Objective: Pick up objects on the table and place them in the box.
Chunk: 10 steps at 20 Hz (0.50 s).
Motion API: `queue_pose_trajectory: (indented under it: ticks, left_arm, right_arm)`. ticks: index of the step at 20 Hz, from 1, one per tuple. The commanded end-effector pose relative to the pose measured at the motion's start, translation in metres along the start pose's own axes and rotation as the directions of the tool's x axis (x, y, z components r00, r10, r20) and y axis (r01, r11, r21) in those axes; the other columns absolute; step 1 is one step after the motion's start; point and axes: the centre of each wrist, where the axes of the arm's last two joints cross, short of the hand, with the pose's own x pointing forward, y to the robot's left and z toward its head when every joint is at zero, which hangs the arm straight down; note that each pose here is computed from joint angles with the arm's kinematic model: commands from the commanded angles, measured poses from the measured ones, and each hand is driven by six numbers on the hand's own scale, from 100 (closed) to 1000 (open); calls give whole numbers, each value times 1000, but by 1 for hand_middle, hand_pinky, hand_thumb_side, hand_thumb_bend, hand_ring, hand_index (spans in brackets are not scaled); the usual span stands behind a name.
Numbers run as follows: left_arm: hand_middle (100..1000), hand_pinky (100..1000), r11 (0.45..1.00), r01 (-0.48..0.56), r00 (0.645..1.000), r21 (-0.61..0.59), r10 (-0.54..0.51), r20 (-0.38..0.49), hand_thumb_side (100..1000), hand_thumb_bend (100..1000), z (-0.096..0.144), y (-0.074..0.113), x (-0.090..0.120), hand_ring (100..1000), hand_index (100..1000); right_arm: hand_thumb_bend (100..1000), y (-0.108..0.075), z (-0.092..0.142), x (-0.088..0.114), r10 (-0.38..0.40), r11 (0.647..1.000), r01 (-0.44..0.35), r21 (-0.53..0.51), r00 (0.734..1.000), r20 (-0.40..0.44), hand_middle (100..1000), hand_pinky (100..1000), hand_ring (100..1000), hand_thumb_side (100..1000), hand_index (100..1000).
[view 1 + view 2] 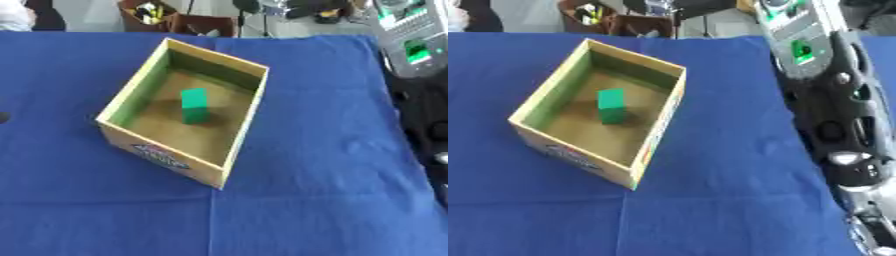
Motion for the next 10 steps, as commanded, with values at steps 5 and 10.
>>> queue_pose_trajectory:
  ticks: [5,10]
  left_arm:
    - [704,683,1000,19,999,14,-19,27,1000,100,-2,5,6,702,843]
    - [704,684,1000,21,999,19,-22,30,1000,100,-3,6,6,702,844]
  right_arm:
    - [297,-26,43,12,-4,977,-1,-212,1000,-23,744,834,764,867,850]
    - [289,-20,66,13,-65,946,53,-319,997,-28,712,834,740,863,823]
